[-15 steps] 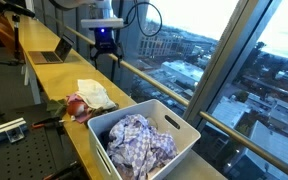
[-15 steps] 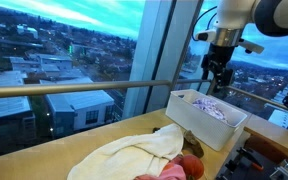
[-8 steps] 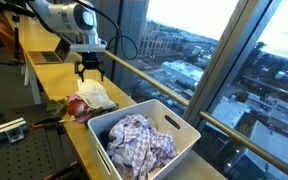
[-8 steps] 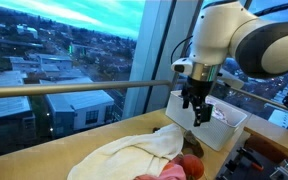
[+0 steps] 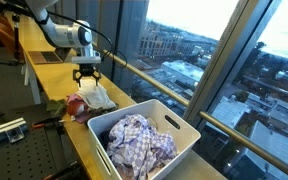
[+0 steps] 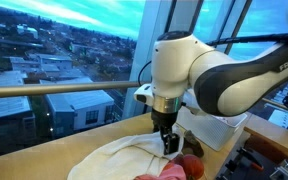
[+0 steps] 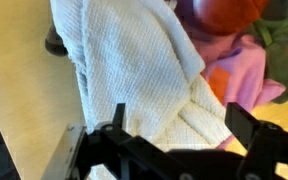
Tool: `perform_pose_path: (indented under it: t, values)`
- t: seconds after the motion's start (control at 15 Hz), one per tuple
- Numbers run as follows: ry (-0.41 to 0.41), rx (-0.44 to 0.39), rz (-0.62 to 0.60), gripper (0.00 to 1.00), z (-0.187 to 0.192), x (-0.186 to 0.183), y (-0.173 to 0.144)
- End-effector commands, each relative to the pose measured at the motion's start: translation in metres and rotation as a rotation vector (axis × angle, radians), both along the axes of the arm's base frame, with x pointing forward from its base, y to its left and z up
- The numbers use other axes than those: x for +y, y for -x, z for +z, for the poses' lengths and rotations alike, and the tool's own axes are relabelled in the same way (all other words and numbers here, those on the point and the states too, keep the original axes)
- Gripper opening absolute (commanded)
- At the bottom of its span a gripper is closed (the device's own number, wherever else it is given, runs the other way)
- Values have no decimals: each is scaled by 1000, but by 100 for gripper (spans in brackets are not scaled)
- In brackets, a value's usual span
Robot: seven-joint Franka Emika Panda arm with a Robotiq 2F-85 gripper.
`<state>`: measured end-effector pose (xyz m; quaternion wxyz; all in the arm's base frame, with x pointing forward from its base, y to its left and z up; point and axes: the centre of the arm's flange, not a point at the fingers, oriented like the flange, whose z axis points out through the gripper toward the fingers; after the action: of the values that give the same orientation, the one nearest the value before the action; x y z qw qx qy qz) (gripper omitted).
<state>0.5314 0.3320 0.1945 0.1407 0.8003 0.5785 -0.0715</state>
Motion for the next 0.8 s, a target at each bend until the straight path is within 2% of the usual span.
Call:
perform_pose_path:
  t: [0.0, 0.13, 0.53, 0.67, 0.73]
  values:
    - [-8, 23, 39, 100, -36, 46, -31]
    - [-16, 43, 45, 100, -61, 52, -37]
    - [-51, 139, 5, 100, -128, 31, -42]
    - [-55, 147, -4, 72, -132, 25, -38]
    - [-57, 140, -10, 67, -126, 23, -37]
